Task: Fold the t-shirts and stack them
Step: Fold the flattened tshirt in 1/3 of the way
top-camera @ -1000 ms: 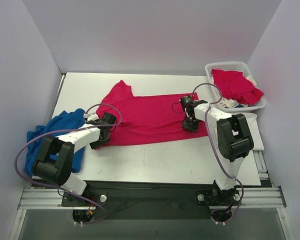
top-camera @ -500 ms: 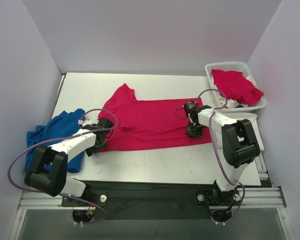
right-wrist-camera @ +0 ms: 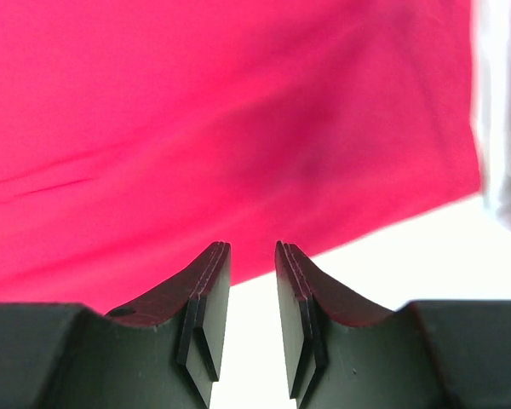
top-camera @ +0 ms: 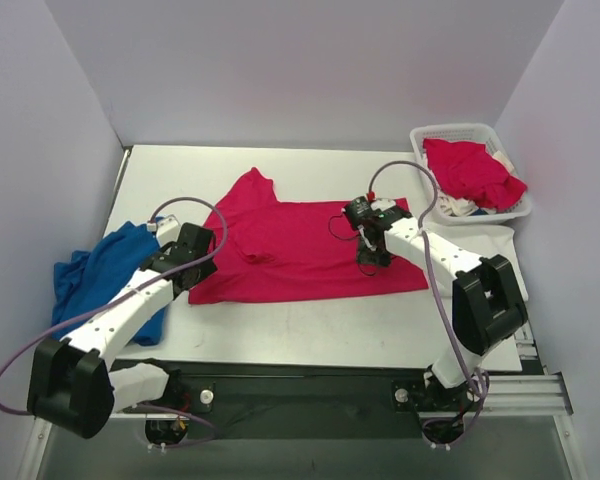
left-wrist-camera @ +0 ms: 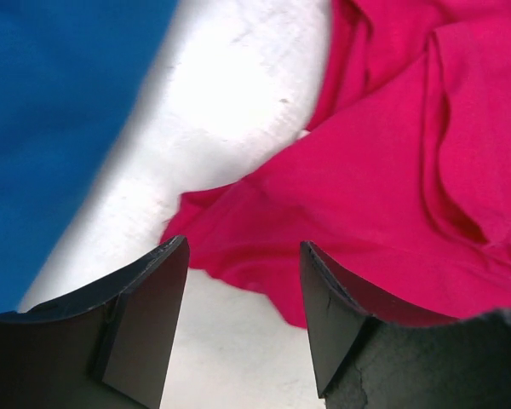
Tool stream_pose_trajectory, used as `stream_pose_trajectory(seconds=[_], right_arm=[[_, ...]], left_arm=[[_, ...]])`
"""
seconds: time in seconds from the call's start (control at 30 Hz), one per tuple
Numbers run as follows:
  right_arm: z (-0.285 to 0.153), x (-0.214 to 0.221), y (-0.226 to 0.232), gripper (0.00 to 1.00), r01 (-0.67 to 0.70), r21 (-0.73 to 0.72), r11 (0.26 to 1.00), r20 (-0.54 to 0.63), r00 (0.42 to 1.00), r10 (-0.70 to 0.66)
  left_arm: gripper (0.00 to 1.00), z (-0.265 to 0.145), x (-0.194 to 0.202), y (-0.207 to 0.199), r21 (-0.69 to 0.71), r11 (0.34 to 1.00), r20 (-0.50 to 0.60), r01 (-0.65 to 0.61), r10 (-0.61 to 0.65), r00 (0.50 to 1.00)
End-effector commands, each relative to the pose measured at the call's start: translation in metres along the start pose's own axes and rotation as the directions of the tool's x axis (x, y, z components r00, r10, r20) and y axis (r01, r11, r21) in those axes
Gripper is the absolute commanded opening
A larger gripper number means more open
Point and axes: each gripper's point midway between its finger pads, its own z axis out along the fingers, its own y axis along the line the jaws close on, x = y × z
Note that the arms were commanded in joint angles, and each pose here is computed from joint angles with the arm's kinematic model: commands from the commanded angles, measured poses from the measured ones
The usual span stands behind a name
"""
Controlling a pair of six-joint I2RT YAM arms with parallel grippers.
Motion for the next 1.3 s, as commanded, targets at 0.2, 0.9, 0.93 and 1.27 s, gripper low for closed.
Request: stream_pose_trajectory(seconds=[0.2,0.9,0.93,1.27], right_arm=[[-0.043,-0.02,0.137,0.3,0.348,-0.186,0.919,0.193,0.93,-0.313],[-0.048,0.026,0.304,0.33,0.552,-0.557,0.621,0.288,0.829,-0.479],[-0.048,0.025,0.307,0.33,0.551,-0.561,0.617,0.294,0.83,-0.474],[-0.034,0.019,0.333,0.34,0.55,-0.573,0.607,0.317,0.832,-0.455]], left_arm=[[0.64,0.06,-0.014,-0.065,0.141,0.984,-0.051,0.108,-0.102,0.993],[0.64,0.093,-0.008,-0.027,-0.104,0.991,-0.03,0.079,-0.083,0.996],[0.64,0.093,-0.009,-0.027,-0.102,0.992,-0.026,0.078,-0.081,0.996],[0.64,0.1,-0.006,-0.024,-0.147,0.986,-0.041,0.078,-0.085,0.996]])
